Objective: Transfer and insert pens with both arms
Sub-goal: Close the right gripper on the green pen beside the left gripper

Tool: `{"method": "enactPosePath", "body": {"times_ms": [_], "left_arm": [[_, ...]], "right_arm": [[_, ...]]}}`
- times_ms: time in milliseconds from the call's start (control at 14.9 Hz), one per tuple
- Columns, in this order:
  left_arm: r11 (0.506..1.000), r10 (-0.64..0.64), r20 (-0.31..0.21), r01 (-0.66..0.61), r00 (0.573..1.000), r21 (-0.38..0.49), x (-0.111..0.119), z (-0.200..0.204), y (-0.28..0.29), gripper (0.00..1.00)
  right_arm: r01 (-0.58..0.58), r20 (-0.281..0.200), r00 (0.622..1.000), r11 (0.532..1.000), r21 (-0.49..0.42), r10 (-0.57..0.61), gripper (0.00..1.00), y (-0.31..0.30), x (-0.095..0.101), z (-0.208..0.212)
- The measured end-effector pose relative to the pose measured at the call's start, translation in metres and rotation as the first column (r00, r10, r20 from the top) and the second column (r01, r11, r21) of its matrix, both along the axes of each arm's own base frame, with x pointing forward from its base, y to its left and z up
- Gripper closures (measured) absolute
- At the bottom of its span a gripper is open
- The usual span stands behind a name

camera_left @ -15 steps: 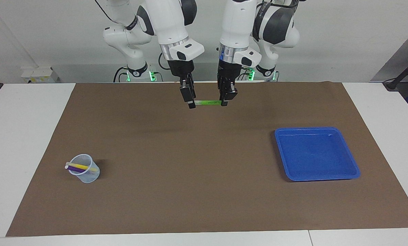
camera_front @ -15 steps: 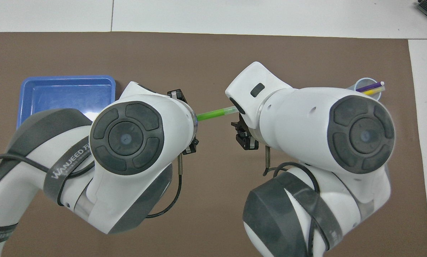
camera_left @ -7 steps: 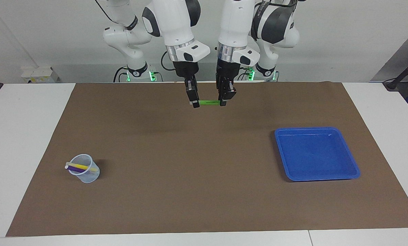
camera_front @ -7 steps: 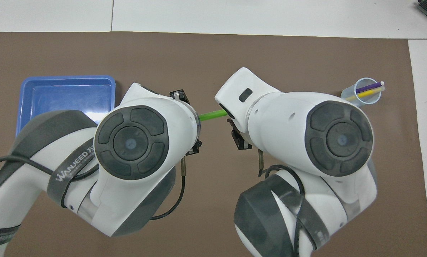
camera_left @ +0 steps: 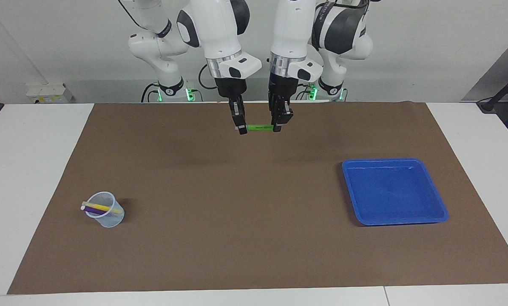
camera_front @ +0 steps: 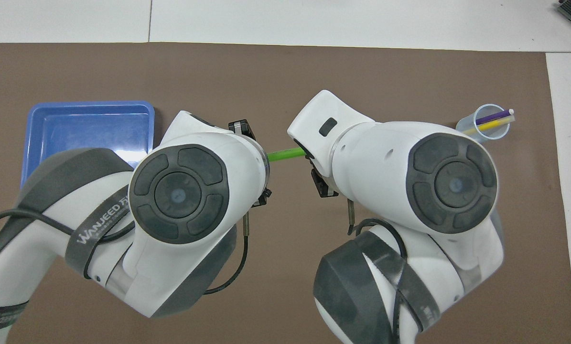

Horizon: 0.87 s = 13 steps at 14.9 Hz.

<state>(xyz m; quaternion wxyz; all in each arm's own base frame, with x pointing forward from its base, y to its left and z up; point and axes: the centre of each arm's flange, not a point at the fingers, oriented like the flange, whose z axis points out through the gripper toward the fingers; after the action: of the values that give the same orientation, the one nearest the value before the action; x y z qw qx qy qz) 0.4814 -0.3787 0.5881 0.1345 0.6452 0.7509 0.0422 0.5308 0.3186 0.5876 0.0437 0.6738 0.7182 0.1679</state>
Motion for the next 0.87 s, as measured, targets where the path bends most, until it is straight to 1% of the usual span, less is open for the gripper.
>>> {"method": "enactPosePath", "body": {"times_ms": [268, 335, 402, 469, 603, 670, 871], "left_arm": [[1.0, -0.003, 0.005, 0.003, 1.0, -0.002, 0.0, 0.001, 0.0, 0.82], [1.0, 0.0, 0.012, 0.0, 1.0, -0.007, 0.001, 0.002, 0.0, 0.78], [1.0, 0.001, 0.013, -0.001, 1.0, -0.008, 0.002, 0.002, 0.001, 0.78], [1.0, 0.001, 0.016, -0.001, 1.0, -0.005, 0.002, 0.002, 0.001, 0.73], [1.0, -0.002, 0.026, 0.002, 1.0, 0.006, 0.003, 0.002, 0.001, 0.54], [1.0, -0.002, 0.027, 0.002, 1.0, 0.008, 0.003, 0.002, 0.001, 0.41], [1.0, -0.019, 0.032, 0.018, 0.999, 0.017, 0.004, 0.003, 0.004, 0.1]], "right_arm": [[0.002, 0.0, 1.0, 1.0, 0.0, -0.002, 0.81, -0.001, 0.001, 0.0], [0.002, -0.007, 1.0, 1.0, -0.004, -0.002, 0.81, -0.001, 0.0, -0.001], [0.004, -0.008, 1.0, 1.0, -0.005, -0.004, 0.81, -0.002, 0.001, -0.002], [0.007, -0.009, 1.0, 1.0, -0.005, -0.007, 0.81, -0.004, 0.002, -0.002], [0.014, -0.009, 1.0, 1.0, -0.005, -0.014, 0.81, -0.008, 0.005, -0.002], [0.017, -0.009, 1.0, 1.0, -0.005, -0.017, 0.81, -0.009, 0.006, -0.003], [0.023, -0.009, 1.0, 1.0, -0.005, -0.023, 0.81, -0.012, 0.008, -0.003]]}}
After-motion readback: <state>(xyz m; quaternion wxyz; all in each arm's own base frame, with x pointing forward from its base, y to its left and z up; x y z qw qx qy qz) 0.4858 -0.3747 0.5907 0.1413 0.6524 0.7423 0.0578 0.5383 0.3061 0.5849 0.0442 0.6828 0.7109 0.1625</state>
